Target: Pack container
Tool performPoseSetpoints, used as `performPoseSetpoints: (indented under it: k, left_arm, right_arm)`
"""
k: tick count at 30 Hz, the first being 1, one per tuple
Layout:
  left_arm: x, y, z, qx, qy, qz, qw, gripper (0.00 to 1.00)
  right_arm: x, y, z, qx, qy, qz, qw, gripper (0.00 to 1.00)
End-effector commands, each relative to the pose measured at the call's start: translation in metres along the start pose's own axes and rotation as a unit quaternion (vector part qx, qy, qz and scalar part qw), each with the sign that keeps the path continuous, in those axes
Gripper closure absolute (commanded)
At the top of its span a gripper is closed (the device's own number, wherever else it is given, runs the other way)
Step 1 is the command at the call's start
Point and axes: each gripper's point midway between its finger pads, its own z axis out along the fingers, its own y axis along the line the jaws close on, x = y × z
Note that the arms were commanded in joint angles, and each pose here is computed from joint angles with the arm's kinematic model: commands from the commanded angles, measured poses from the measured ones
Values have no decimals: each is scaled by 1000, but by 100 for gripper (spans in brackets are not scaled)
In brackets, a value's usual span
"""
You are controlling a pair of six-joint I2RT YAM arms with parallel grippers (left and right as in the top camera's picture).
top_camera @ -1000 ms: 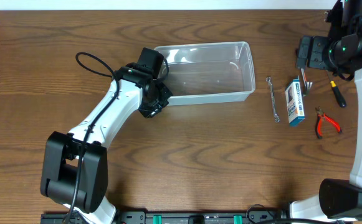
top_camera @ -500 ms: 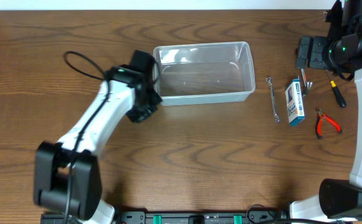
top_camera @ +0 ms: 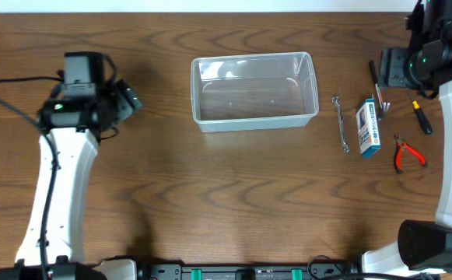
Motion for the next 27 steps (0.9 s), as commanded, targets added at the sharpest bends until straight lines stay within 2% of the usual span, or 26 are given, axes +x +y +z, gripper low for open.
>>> performPoseSetpoints:
  k: [1,6,13,18,27]
  left_arm:
    - [-5,14,0,-17,-7,33,999,2]
    - [-7,17,1,-19,-7,28,999,2]
    - [-7,17,1,-19,-7,28,999,2]
    - [-7,17,1,-19,-7,28,999,2]
    - [-7,17,1,-19,-7,28,999,2]
  right_arm:
    - [16,-4,25,16,38,-14,999,31]
    - [45,-8,70,38,86,-66,993,31]
    - [78,-7,111,33,123,-87,988,34]
    - [84,2,123,-9,123,-92,988,35]
    - [84,-6,127,-48,119,-39,991,37]
